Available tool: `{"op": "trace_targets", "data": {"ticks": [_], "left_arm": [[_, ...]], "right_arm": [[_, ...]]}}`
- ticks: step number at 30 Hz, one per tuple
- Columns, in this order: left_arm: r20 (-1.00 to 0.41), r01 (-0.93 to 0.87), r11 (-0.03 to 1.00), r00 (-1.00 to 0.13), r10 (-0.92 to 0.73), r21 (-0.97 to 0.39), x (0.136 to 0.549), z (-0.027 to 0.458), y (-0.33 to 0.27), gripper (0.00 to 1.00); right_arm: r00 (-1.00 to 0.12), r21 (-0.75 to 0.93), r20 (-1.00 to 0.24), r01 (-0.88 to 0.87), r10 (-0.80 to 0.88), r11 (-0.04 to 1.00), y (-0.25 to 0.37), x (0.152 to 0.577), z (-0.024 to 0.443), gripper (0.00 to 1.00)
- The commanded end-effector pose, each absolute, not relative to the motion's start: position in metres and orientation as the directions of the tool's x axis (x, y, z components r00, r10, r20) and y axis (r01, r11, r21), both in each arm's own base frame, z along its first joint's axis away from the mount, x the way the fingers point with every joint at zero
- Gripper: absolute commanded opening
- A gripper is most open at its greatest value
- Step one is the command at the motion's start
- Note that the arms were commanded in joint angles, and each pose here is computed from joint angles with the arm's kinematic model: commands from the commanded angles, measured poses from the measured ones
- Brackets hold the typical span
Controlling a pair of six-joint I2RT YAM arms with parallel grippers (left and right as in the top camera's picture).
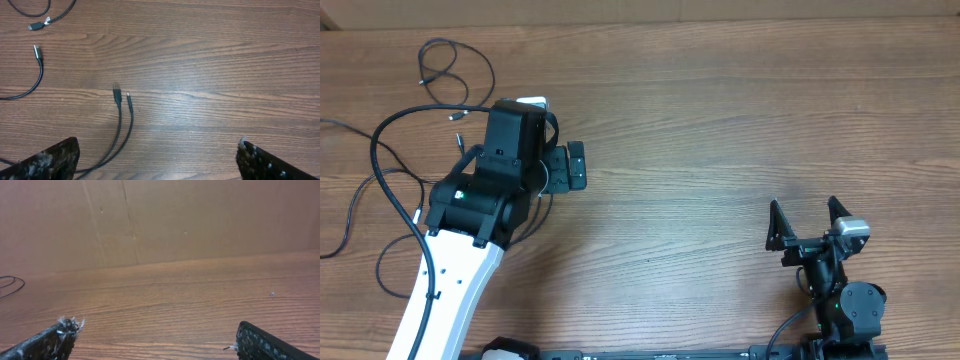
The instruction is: Untangle cables
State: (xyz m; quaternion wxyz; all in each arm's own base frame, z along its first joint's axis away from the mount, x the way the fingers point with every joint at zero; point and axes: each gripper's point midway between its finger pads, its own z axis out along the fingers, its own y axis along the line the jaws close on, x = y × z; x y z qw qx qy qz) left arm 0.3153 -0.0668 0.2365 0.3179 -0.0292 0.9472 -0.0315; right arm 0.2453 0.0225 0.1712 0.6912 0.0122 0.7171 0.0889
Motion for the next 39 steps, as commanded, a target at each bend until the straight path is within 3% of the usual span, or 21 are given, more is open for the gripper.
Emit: {"op": "trace_targets", "data": {"ticks": [1,14,19,24,33,39], "left_arm": [[-0.609,-0.038,0.997,-0.790,-0.075,-0.073,0.317,0.239,-0.067,1.00],[-0.606,-0.038,0.997,-0.792,-0.074,-0.071,0.316,0.238,-0.067,1.00],[-0.520,-0.050,0.999,-0.853,-0.045,-0.004,0.294,0.223,-0.055,1.00],[-0.518,-0.062,0.998,-0.852,-0.070,-0.032,0.284,0.220,-0.050,1.00],[-0.668,0.018,0.979,-0.733,-0.126,-0.205,0.262,0.188,-0.043,1.00],[-0.798,0.078,0.984,-0.597,-0.084,-0.162,0.243,0.174,-0.035,1.00]], "right_arm": [[-0.038,0.149,-0.988,-0.096,0.146,0.984,0.021,0.246,0.170,1.00],[-0.038,0.149,-0.988,-0.096,0.146,0.984,0.021,0.246,0.170,1.00],[-0.038,0.149,-0.988,-0.096,0.146,0.984,0.021,0.246,0.170,1.00],[-0.038,0.149,-0.988,-0.096,0.146,0.984,0.021,0.246,0.170,1.00],[-0.038,0.149,-0.988,-0.096,0.146,0.984,0.021,0.246,0.170,1.00],[-0.038,0.149,-0.988,-0.096,0.146,0.984,0.021,0.246,0.170,1.00]]}}
